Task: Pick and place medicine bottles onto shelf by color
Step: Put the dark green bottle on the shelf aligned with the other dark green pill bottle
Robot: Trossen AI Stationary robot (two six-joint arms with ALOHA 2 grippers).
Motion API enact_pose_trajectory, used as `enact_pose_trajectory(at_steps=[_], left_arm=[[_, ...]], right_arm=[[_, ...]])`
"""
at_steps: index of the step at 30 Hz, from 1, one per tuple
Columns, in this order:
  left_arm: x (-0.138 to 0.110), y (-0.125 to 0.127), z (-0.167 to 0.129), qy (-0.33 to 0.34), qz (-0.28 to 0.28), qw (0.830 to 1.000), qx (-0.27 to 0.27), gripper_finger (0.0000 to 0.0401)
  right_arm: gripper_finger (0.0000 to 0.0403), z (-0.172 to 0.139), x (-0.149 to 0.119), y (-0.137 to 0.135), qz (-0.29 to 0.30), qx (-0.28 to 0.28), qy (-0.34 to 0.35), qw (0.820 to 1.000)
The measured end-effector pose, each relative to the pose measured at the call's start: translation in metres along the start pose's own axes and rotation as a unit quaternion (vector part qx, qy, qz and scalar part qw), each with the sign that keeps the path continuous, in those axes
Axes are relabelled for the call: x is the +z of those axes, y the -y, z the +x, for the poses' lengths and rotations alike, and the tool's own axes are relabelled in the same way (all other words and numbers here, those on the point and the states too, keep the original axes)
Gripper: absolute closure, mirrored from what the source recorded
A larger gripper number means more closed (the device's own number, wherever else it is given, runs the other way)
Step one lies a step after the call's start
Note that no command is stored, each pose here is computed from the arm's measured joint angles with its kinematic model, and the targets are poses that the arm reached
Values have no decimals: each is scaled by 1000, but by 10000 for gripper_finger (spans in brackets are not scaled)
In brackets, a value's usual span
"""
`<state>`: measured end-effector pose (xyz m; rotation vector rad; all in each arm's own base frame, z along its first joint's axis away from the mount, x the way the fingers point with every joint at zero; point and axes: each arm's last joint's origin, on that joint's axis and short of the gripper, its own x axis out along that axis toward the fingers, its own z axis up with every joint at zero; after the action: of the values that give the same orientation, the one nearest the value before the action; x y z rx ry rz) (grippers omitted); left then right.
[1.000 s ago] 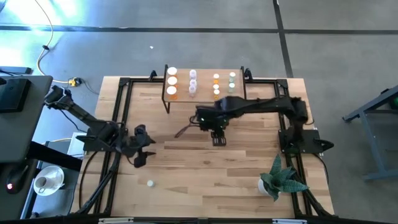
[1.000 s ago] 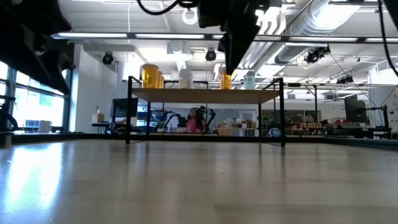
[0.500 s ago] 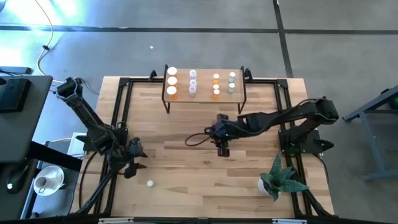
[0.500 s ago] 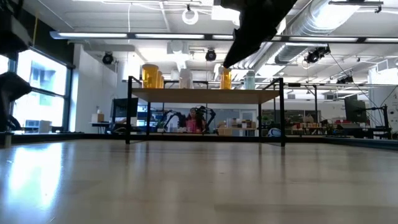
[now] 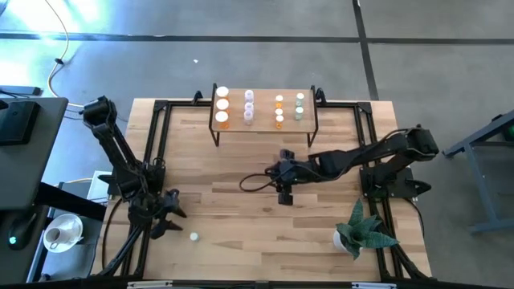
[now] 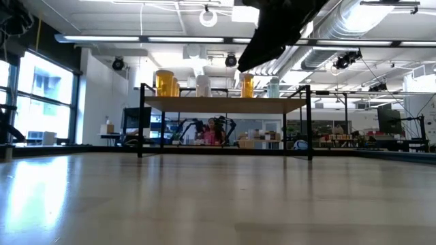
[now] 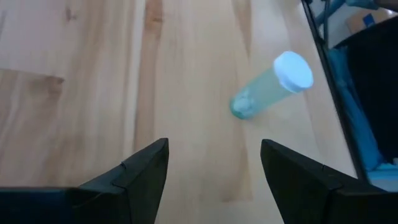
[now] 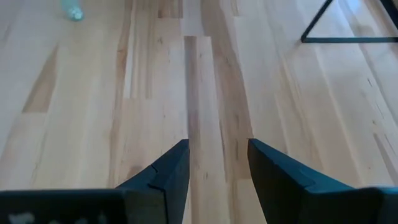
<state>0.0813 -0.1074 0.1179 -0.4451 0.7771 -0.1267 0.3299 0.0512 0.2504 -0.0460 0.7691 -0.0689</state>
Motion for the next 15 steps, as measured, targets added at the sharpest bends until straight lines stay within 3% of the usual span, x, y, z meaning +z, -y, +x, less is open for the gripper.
enact_pose_trajectory(at_steps=[7, 15], left_arm=[[-6, -1, 7, 26, 2, 1000, 4, 158], [-8, 7, 19, 46, 45, 998, -9, 158]], right_arm=[[249, -1, 8, -2, -24, 1, 41, 999], [249, -1, 13, -2, -30, 2, 69, 997]])
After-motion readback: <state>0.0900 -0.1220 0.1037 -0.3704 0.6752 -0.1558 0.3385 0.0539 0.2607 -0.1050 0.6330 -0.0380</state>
